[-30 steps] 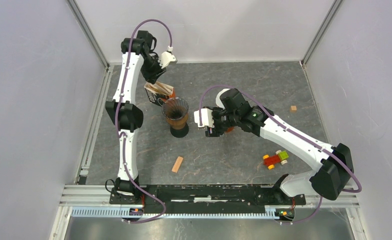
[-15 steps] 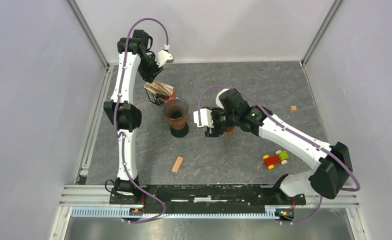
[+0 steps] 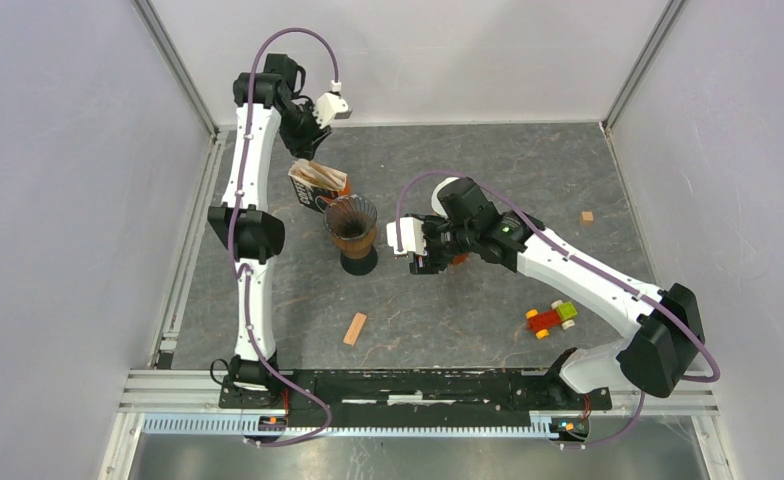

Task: Place the coffee filter in the dripper
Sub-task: Pick up the coffee filter from the coffee filter holder.

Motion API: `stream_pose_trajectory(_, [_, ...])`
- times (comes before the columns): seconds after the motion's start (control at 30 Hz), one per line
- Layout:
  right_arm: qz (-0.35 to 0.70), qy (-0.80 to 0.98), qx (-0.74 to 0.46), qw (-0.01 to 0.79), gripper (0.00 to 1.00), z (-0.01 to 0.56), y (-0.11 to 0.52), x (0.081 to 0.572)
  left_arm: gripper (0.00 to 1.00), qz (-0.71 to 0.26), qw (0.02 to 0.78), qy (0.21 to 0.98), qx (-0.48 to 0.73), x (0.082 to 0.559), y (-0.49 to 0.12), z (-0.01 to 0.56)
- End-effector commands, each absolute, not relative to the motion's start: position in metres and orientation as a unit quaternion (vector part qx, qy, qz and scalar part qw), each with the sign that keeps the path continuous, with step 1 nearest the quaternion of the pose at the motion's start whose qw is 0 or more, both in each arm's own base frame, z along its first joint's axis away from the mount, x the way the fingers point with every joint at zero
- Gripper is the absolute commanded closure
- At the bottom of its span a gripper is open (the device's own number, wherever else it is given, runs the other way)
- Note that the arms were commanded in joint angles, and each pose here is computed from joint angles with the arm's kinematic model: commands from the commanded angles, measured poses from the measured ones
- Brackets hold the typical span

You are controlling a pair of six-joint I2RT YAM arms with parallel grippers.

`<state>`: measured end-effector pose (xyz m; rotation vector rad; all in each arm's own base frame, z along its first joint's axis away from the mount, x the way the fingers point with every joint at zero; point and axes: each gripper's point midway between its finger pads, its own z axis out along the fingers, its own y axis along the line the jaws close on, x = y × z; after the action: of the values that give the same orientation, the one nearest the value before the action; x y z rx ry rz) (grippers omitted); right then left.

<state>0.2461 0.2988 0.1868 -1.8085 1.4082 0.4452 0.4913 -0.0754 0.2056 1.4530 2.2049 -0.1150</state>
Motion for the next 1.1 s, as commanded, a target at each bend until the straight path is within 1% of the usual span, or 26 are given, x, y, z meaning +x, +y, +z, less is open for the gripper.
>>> stream_pose_trajectory(0.0, [0.174, 0.548, -0.713, 0.4, 0.33, 0.192, 0.301, 0.25, 0.6, -0.071, 0.22, 0.808, 0.542, 0.473, -0.082, 0.2])
stream_pose_trajectory(0.27, [0.173, 0.548, -0.713, 0.402, 0.33, 0.193, 0.301, 0.25, 0.61, -0.071, 0.197, 0.812, 0.545, 0.471, -0.078, 0.186])
stream_pose_trajectory(0.5, [0.173, 0.548, -0.713, 0.401, 0.33, 0.192, 0.301, 0.25, 0.61, -0.066, 0.197, 0.813, 0.544, 0.476, -0.077, 0.182])
stream_pose_trajectory(0.73, [0.172, 0.549, -0.714, 0.4, 0.33, 0.19, 0.3, 0.25, 0.64, -0.062, 0.194, 0.814, 0.543, 0.48, -0.076, 0.177])
stream_pose_trajectory(0.9, [0.173, 0.549, -0.714, 0.399, 0.33, 0.189, 0.301, 0.251, 0.67, -0.064, 0.198, 0.813, 0.544, 0.48, -0.077, 0.179])
stream_pose_trajectory(1.07, [0.173, 0.549, -0.714, 0.397, 0.33, 0.188, 0.301, 0.251, 0.68, -0.067, 0.194, 0.81, 0.549, 0.477, -0.077, 0.179])
